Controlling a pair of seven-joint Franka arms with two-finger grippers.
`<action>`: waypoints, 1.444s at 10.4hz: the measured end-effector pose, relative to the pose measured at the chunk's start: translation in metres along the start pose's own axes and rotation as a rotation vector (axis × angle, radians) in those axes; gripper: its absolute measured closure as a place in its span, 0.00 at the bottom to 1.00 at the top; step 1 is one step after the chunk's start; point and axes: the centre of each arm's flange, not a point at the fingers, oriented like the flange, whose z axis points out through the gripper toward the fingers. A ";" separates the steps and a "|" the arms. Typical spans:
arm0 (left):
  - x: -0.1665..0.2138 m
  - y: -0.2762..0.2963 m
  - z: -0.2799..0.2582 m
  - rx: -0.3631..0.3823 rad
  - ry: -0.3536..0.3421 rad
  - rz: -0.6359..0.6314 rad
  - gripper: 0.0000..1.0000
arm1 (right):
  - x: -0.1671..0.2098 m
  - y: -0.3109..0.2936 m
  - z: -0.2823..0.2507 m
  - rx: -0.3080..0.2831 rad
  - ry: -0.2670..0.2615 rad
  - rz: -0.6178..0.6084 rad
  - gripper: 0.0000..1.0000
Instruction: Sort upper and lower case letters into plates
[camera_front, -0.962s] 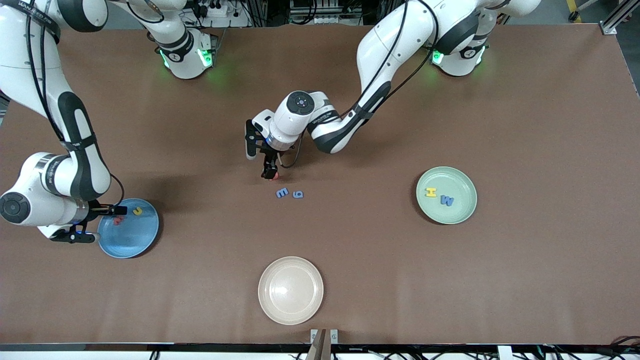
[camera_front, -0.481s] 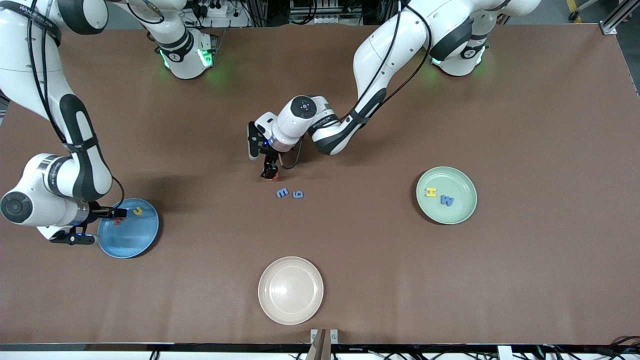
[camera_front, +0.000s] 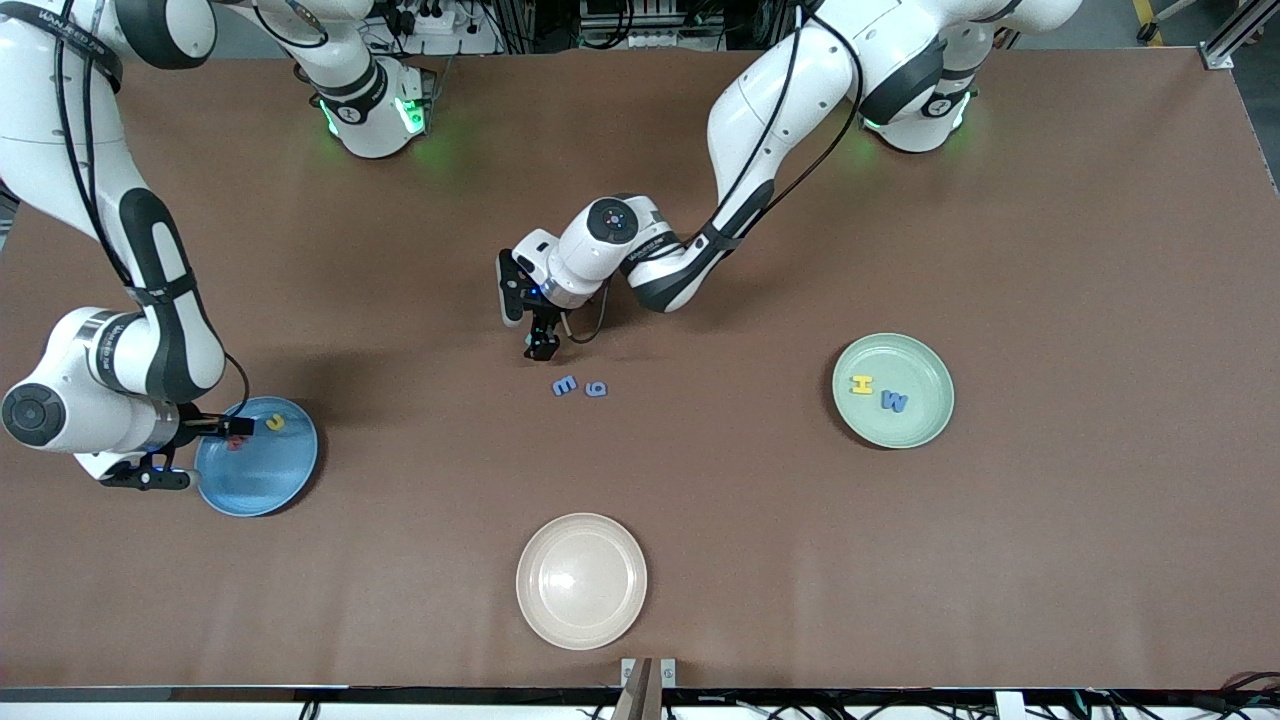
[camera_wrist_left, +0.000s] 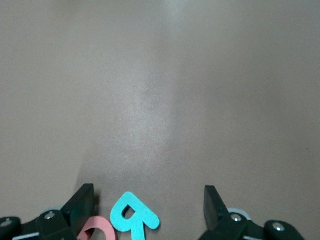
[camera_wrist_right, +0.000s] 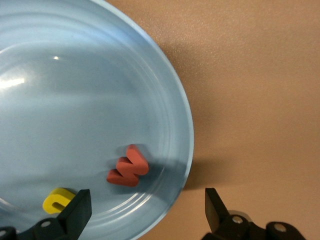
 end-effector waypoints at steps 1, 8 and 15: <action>0.000 -0.001 0.000 0.001 0.000 -0.002 0.07 | 0.000 0.000 0.000 0.000 0.000 0.000 0.00; -0.002 -0.007 -0.002 0.002 0.003 -0.016 0.26 | 0.000 0.000 0.000 0.000 0.000 0.000 0.00; -0.005 -0.009 -0.003 -0.002 0.014 -0.038 0.34 | 0.000 0.000 0.001 -0.001 -0.002 -0.001 0.00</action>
